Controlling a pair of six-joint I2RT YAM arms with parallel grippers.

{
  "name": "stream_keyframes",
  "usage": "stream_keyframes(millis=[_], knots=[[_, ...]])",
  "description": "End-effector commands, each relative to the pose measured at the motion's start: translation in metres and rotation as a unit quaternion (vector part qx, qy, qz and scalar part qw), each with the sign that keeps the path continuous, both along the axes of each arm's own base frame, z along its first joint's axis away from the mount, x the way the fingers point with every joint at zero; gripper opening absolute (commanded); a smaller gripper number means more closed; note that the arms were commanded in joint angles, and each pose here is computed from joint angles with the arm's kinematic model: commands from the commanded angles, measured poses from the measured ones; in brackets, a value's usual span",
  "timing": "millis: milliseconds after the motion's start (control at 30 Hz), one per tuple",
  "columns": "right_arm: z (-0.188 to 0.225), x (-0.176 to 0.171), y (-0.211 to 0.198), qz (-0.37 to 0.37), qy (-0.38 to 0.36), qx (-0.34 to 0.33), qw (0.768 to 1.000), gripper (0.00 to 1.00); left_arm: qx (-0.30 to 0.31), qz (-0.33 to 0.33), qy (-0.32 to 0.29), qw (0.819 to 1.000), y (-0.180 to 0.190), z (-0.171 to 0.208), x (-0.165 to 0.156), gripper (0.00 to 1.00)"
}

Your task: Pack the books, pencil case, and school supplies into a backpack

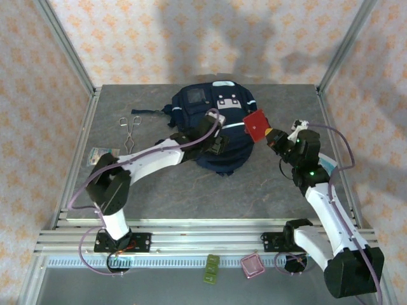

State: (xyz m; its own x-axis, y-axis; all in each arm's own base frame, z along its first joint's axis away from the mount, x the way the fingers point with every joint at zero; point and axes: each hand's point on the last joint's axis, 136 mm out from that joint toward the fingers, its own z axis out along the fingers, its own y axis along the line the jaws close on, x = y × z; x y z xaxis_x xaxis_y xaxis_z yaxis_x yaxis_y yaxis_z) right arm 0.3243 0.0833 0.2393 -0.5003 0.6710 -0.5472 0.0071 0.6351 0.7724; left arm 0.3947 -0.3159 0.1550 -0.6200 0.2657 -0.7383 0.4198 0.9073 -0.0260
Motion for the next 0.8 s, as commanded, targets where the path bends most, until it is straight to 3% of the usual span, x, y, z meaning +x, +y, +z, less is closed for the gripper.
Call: stream_keyframes(millis=[0,167,300,433,633,767], knots=[[-0.002,-0.002,-0.006,-0.011,0.005,0.007,1.000,0.00,0.089,-0.039,-0.010,0.995,-0.004,-0.010,0.005,0.67],[-0.007,-0.002,-0.008,-0.012,0.006,0.009,1.000,0.00,0.154,-0.051,-0.021,0.987,-0.010,-0.030,0.014,0.68],[-0.010,-0.001,-0.007,-0.008,0.009,0.016,1.000,0.00,0.206,-0.025,-0.049,0.977,-0.001,-0.036,0.027,0.66],[-0.012,0.000,-0.004,-0.003,0.011,0.023,1.000,0.00,0.217,-0.017,-0.066,0.974,0.001,-0.033,0.034,0.47],[-0.018,-0.002,-0.004,-0.002,0.018,0.026,0.999,0.00,0.189,-0.029,-0.056,0.980,0.000,-0.023,0.035,0.04],[-0.020,-0.003,-0.004,-0.002,0.021,0.023,1.000,0.00,0.167,-0.039,-0.045,0.984,0.000,-0.010,0.034,0.00]])
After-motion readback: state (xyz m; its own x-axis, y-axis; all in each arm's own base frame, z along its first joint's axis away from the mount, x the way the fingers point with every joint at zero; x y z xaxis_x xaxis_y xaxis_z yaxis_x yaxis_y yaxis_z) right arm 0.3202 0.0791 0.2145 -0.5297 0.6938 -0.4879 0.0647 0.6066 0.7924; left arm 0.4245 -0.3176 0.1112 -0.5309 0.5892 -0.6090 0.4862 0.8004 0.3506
